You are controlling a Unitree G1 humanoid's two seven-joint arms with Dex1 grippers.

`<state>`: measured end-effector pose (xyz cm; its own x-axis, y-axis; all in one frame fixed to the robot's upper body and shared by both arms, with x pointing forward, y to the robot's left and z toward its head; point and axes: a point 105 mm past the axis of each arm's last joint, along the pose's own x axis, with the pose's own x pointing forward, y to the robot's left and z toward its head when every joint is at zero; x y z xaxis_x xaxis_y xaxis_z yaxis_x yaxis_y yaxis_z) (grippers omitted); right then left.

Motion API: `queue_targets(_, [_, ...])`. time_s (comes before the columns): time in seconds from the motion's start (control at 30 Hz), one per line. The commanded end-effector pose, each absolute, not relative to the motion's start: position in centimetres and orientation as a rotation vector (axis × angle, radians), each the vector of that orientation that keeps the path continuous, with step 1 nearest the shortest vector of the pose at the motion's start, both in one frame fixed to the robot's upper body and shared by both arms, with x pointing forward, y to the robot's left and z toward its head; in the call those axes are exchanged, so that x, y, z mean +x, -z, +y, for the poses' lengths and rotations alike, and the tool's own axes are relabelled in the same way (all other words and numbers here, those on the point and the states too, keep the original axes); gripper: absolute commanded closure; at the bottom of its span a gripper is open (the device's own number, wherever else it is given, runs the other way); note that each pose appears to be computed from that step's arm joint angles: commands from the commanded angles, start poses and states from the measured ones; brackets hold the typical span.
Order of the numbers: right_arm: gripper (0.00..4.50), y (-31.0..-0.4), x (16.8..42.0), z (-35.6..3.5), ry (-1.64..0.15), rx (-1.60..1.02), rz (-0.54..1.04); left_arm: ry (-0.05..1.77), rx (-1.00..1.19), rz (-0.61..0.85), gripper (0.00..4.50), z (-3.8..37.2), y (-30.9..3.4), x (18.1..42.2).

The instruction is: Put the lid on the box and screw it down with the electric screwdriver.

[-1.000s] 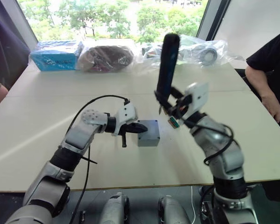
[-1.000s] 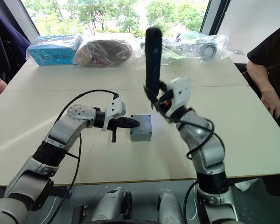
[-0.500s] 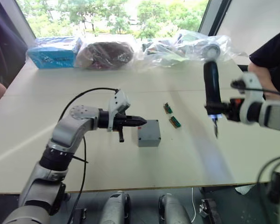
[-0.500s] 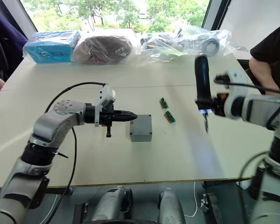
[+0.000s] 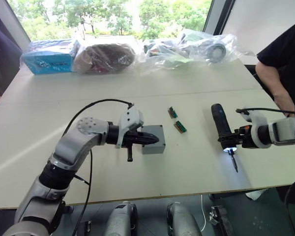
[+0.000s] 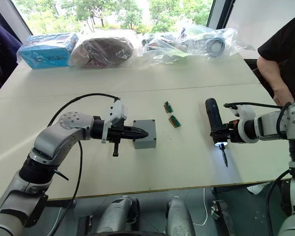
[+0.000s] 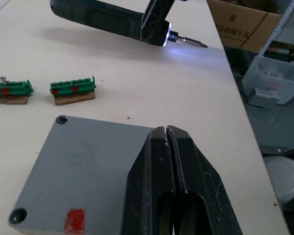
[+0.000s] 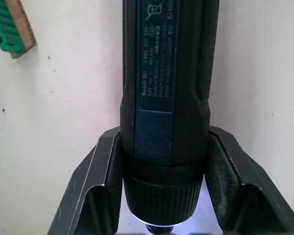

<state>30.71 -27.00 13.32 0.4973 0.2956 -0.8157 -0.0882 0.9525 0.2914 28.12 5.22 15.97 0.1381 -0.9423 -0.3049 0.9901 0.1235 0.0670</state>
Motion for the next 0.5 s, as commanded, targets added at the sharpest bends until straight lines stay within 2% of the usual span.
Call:
queue_targets(0.03, [0.75,-14.3,31.1,-27.3,-0.229,0.218,0.995,1.428,0.296,0.174,4.50,5.2,-16.7,27.7])
queue_targets(0.1, [0.04,-14.3,31.2,-27.6,-0.217,0.209,0.990,1.400,0.297,0.184,4.50,5.5,-16.5,28.0])
queue_targets(0.2, [0.01,-15.2,31.8,-28.1,-0.202,0.139,0.920,1.256,0.291,0.186,4.50,6.6,-16.6,29.6])
queue_targets(0.3, [0.01,-17.8,32.7,-27.3,-0.246,0.117,0.797,1.124,0.243,0.149,4.50,8.1,-17.8,31.1])
queue_targets(0.33, [0.01,-19.5,33.2,-26.8,-0.270,0.094,0.700,1.065,0.208,0.114,4.50,8.9,-18.7,31.9])
queue_targets(0.37, [0.01,-22.8,34.5,-26.0,-0.285,0.050,0.475,0.985,0.145,0.013,4.50,10.0,-20.3,32.9])
queue_targets(0.43, [0.01,-26.9,34.8,-25.2,-0.262,-0.035,0.188,0.884,0.092,-0.019,4.50,12.0,-21.0,34.0])
queue_targets(0.47, [0.01,-27.5,34.6,-25.1,-0.243,-0.061,0.141,0.861,0.088,0.001,4.50,12.6,-20.7,34.3])
queue_targets(0.5, [0.01,-26.4,34.3,-24.8,-0.238,-0.083,0.197,0.884,0.098,0.035,4.50,12.7,-20.1,34.0])
